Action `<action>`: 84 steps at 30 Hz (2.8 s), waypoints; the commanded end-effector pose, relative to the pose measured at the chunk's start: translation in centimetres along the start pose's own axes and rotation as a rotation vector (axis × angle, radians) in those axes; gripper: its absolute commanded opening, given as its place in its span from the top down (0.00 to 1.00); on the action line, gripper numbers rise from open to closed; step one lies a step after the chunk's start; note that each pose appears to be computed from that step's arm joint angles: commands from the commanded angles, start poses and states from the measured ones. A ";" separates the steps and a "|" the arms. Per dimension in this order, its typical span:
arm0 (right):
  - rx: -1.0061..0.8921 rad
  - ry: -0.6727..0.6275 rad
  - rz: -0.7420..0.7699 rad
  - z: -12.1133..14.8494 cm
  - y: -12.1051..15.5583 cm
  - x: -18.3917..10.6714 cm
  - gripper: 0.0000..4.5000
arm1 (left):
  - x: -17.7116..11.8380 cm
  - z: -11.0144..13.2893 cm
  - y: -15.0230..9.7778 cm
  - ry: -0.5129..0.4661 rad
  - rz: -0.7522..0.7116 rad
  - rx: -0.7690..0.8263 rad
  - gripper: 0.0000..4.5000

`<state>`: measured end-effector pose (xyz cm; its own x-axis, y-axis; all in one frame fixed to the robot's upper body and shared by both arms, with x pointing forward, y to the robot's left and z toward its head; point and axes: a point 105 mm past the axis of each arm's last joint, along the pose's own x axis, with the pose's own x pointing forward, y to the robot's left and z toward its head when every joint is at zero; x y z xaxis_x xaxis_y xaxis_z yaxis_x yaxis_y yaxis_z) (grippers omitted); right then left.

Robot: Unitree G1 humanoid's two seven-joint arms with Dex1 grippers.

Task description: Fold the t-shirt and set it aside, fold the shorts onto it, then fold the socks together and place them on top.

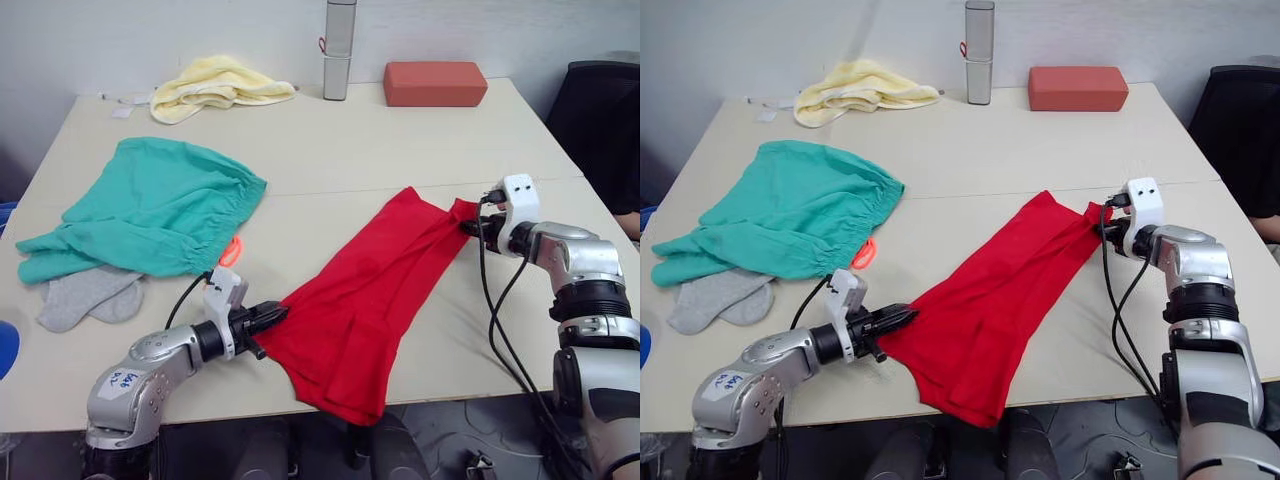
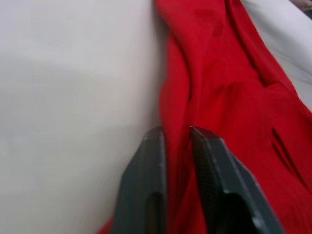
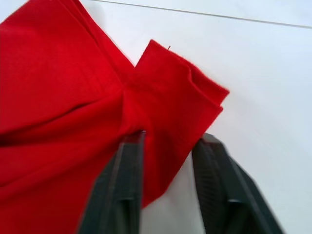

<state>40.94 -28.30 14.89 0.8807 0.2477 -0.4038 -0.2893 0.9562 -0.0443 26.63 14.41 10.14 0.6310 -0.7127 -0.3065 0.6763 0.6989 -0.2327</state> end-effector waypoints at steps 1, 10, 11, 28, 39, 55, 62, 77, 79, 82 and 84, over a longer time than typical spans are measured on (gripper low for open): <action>-0.040 -0.033 0.036 1.8 -0.6 -2.7 0.39 | -1.7 1.7 1.7 -0.028 -0.007 0.057 0.48; 0.115 0.156 0.372 -0.1 6.4 -9.4 0.00 | -0.8 5.9 2.6 -0.022 -0.261 0.181 0.00; 0.124 0.180 0.408 -0.4 7.4 -10.0 0.00 | -0.3 6.4 2.6 -0.023 -0.281 0.187 0.00; 0.160 0.301 0.700 -9.3 20.9 -14.1 0.00 | 13.2 10.7 -1.6 0.005 -0.517 0.273 0.00; 0.199 0.296 0.624 -10.2 22.9 -12.8 0.00 | 17.6 9.3 -2.4 0.091 -0.457 0.261 0.00; 0.204 0.318 0.580 -10.4 23.0 -11.9 0.50 | 17.3 10.1 0.8 0.078 -0.273 0.177 0.00; 0.206 0.296 0.568 -9.9 22.6 -11.5 0.50 | 17.9 7.4 -0.3 0.240 -0.280 0.028 0.00; 0.197 0.281 0.562 -9.5 22.3 -11.4 0.52 | 19.6 4.6 -2.4 0.270 -0.326 0.087 0.73; 0.196 0.280 0.561 -9.5 22.2 -11.6 0.52 | 19.7 4.6 -2.2 0.248 -0.304 0.065 0.87; 0.191 0.284 0.567 -9.5 22.0 -11.9 0.52 | 19.8 5.2 -1.5 0.183 -0.255 -0.001 0.99; 0.186 0.288 0.574 -9.5 21.9 -12.1 0.52 | 19.7 5.5 -1.0 0.156 -0.235 -0.031 0.99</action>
<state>20.72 -11.97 9.58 0.4711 0.6770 -0.5654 -0.5687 0.7231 0.3921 40.77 -1.00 11.29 0.3771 -0.8588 -0.3469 0.8263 0.4811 -0.2928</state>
